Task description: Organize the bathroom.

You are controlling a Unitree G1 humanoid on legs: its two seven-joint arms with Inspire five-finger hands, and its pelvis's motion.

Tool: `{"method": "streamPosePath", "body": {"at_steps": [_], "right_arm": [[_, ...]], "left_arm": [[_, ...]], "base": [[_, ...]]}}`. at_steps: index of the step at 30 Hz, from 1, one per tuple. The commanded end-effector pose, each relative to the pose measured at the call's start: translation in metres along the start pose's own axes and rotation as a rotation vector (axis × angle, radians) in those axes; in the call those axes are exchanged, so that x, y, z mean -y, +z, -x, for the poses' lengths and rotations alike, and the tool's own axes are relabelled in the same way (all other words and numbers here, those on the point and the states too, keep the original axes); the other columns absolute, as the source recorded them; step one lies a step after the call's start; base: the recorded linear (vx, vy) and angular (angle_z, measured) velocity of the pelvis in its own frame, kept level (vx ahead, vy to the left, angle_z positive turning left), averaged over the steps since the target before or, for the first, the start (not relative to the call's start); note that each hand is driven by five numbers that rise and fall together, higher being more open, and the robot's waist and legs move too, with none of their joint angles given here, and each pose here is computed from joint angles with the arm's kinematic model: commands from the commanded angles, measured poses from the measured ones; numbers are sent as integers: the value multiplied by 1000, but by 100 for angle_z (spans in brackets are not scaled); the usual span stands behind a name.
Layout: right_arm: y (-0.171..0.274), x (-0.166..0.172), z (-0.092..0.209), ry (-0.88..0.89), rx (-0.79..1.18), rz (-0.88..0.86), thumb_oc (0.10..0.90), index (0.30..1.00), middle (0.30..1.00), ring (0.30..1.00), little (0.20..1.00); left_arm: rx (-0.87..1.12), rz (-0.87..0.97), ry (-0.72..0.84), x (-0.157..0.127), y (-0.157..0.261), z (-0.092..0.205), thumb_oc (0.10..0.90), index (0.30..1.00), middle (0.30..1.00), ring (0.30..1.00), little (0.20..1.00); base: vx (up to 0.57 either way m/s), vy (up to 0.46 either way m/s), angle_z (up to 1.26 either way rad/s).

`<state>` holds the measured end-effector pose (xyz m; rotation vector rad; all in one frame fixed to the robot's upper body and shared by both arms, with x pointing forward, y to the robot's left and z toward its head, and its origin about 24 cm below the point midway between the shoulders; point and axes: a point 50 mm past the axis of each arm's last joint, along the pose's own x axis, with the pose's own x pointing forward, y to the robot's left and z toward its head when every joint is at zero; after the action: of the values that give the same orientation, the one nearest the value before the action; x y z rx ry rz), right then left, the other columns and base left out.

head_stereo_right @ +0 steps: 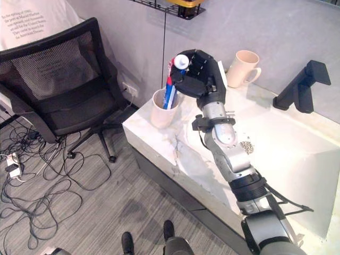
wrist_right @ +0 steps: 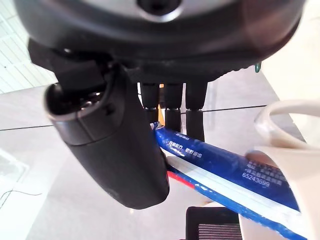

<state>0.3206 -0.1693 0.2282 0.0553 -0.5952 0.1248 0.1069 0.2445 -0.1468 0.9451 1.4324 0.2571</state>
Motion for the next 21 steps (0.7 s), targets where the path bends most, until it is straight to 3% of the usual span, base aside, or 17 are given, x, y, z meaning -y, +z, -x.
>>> {"method": "streamPosePath", "body": {"at_steps": [1, 20, 21], "right_arm": [[80, -18, -2, 68, 462, -126, 400, 300, 300, 300, 300], [80, -22, 5, 111, 460, -163, 400, 300, 300, 300, 300], [79, -23, 5, 115, 458, -167, 455, 382, 382, 382, 382]], "left_arm": [[-127, -82, 89, -19, -40, -15, 800, 900, 900, 900, 900], [-110, -65, 82, -21, -32, -14, 800, 900, 900, 900, 900], [-107, -67, 82, -21, -32, -14, 800, 900, 900, 900, 900]], "base": [[-13, 6, -4], [0, 0, -1], [0, 0, 0]]}}
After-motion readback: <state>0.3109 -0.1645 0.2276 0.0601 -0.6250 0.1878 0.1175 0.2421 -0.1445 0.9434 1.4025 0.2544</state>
